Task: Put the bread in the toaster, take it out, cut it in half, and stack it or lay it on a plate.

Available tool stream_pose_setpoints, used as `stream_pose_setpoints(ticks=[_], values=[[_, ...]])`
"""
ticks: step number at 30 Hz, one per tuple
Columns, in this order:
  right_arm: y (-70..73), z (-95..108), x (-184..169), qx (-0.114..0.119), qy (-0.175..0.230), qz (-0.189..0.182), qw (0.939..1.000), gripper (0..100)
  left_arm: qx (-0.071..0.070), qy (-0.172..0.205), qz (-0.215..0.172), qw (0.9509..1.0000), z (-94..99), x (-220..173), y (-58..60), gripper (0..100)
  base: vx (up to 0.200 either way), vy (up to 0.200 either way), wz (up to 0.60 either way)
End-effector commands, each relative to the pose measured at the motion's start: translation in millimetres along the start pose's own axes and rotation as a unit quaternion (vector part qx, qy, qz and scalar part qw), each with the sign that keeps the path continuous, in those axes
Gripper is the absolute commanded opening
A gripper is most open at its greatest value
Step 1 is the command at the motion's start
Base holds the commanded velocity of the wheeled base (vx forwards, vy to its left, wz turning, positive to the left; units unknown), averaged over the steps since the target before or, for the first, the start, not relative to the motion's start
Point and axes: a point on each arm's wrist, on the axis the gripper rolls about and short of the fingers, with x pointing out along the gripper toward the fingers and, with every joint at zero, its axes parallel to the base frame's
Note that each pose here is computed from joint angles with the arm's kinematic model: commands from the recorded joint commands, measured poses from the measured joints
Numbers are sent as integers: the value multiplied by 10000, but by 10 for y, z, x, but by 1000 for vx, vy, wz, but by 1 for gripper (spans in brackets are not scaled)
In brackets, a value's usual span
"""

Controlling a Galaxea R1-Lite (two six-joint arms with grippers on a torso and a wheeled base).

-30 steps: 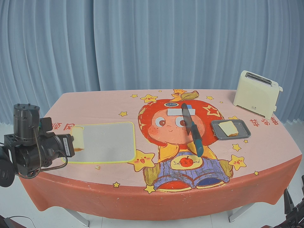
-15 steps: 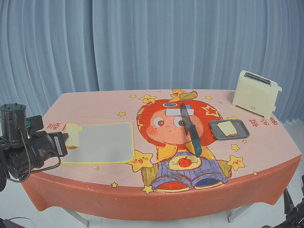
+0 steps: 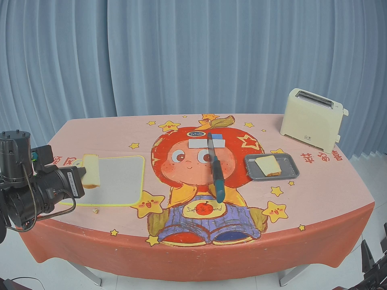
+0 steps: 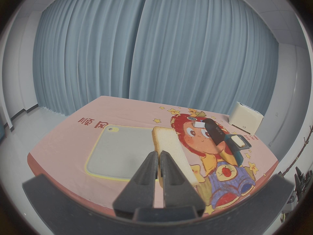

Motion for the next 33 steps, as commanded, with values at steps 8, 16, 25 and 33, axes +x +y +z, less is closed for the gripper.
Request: stream_pose_setpoints(ticks=[8, 16, 25, 33], values=[[2, -43, -2, -1, -8, 5, 10000, 100, 1, -89, -106, 9999, 27, -47, -30, 0, 0, -200, 0], [1, -43, -2, -1, -8, -3, 10000, 100, 9, -98, -138, 9999, 43, -36, -50, 0, 0, -200, 0], [2, -43, -2, -1, -8, 5, 10000, 100, 32, -67, -173, 9998, 37, -21, -72, 0, 0, -200, 0], [2, -43, -2, -1, -8, 5, 10000, 100, 113, -58, -337, 9993, 56, 5, -173, 0, 0, -100, 0]])
